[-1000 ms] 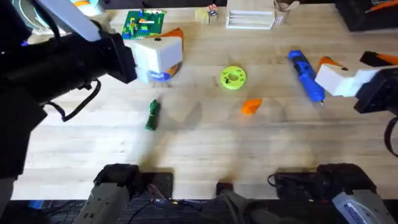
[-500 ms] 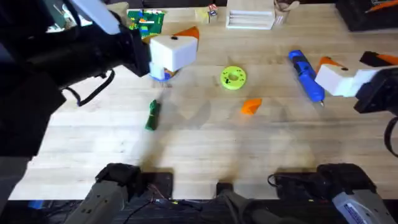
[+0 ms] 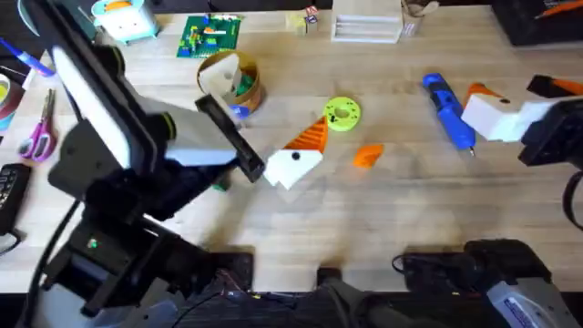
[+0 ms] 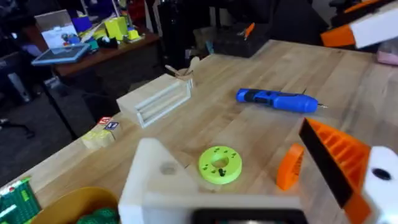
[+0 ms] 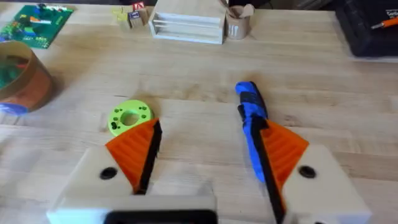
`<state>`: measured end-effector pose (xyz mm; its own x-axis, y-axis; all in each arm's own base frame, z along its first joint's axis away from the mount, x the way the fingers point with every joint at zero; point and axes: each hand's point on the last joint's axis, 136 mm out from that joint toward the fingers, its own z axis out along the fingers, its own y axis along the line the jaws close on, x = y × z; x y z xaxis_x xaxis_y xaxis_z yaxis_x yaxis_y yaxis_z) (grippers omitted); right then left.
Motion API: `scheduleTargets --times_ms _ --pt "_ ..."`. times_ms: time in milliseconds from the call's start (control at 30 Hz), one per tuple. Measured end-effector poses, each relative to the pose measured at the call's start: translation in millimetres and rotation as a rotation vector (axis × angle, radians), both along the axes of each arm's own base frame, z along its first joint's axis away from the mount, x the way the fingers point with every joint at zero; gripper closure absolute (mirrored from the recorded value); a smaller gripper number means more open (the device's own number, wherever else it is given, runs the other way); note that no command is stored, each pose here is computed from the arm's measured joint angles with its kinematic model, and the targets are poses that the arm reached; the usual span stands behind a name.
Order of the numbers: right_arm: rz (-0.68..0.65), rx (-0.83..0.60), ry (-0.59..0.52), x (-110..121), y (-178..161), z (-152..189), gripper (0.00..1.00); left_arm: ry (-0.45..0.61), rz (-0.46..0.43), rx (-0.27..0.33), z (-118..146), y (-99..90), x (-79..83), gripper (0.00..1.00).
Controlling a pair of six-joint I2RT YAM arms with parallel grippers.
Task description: Pick up the gripper from the table and insert it into the empty holder that is missing its gripper. Then pick up a screw, insert it into the mounting hole, and use the screwdriver to tighten it. Finally, clean up the table by picking up the vegetable and placing it into the bucket.
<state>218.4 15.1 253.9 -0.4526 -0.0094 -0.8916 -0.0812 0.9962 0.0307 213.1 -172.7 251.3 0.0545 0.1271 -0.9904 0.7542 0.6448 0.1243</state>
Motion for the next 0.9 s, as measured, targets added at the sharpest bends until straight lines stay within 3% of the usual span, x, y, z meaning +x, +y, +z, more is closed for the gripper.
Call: scheduleTargets --times_ms 200,367,567,900 --pt "0.0 0.0 0.0 0.0 0.0 0.0 0.121 -0.039 -0.014 -0.039 -43.1 3.6 -19.4 0.008" --pt "0.0 0.0 0.0 0.0 0.0 -0.1 0.122 -0.034 -0.014 -0.081 -64.1 7.1 -27.2 0.008" --pt "0.0 0.0 0.001 0.0 0.0 -0.1 0.121 0.052 -0.022 -0.063 -87.8 8.7 -34.9 0.008" --pt "0.0 0.0 0.0 0.0 0.0 -0.1 0.121 0.057 -0.069 -0.067 -87.6 4.1 -42.2 0.008"
